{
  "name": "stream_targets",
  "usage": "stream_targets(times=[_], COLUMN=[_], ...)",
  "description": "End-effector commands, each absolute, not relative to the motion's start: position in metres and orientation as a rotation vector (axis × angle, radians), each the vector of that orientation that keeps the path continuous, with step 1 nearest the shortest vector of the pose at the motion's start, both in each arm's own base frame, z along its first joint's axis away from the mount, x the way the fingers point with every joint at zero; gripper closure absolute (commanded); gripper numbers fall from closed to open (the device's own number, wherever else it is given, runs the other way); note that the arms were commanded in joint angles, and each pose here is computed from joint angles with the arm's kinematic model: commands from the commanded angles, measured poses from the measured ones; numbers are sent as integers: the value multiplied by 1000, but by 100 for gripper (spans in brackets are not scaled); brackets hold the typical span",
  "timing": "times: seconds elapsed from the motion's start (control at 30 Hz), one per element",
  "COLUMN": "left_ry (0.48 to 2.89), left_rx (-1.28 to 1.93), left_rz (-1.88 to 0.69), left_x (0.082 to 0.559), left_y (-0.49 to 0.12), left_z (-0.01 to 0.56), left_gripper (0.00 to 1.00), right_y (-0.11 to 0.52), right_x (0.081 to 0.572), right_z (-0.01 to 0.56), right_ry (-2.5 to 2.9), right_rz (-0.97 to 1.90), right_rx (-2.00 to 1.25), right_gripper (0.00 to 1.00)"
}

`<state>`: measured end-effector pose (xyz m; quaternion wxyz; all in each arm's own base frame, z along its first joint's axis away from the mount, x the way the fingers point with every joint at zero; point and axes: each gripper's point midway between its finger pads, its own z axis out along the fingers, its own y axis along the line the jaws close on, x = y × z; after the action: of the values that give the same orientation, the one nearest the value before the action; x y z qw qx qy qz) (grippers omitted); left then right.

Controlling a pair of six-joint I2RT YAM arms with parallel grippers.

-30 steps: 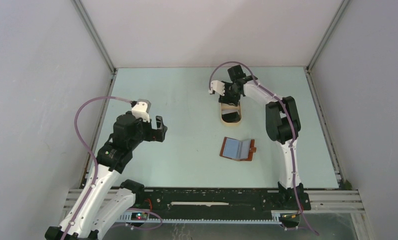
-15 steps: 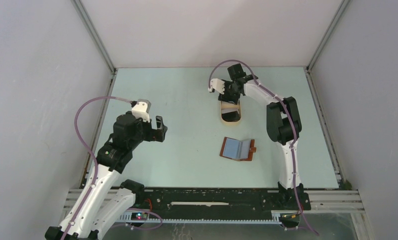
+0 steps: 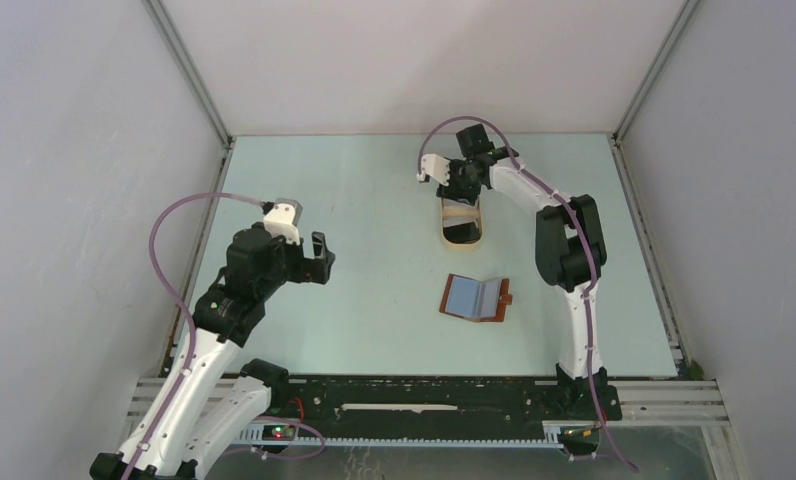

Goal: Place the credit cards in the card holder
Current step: Pick up the credit card from the storage box.

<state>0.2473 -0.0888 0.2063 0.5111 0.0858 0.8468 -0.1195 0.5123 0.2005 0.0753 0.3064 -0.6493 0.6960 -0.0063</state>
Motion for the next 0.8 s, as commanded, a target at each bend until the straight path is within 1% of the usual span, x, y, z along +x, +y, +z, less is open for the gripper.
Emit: stream_targets(times=[0.0,0.13,0.2,0.77], left_ry=[2020,2022,2023,2027], left_rx=[228,227,228,230], left_rz=[-288,-288,-289,-292], left_x=[249,249,250,250], left_y=[-89,-89,-89,-90], left_z=[205,205,205,204], left_gripper=[0,0,0,0], right_y=[201,199,198,194], right_x=[513,512,513,509], right_z=[105,107,110,113], right_ry=[1786,1791,1789,1799], right_rz=[-33,-28,-28,-4], right_rx=[-1693,-1688,-1682,-1673], right_gripper=[45,50,51,53])
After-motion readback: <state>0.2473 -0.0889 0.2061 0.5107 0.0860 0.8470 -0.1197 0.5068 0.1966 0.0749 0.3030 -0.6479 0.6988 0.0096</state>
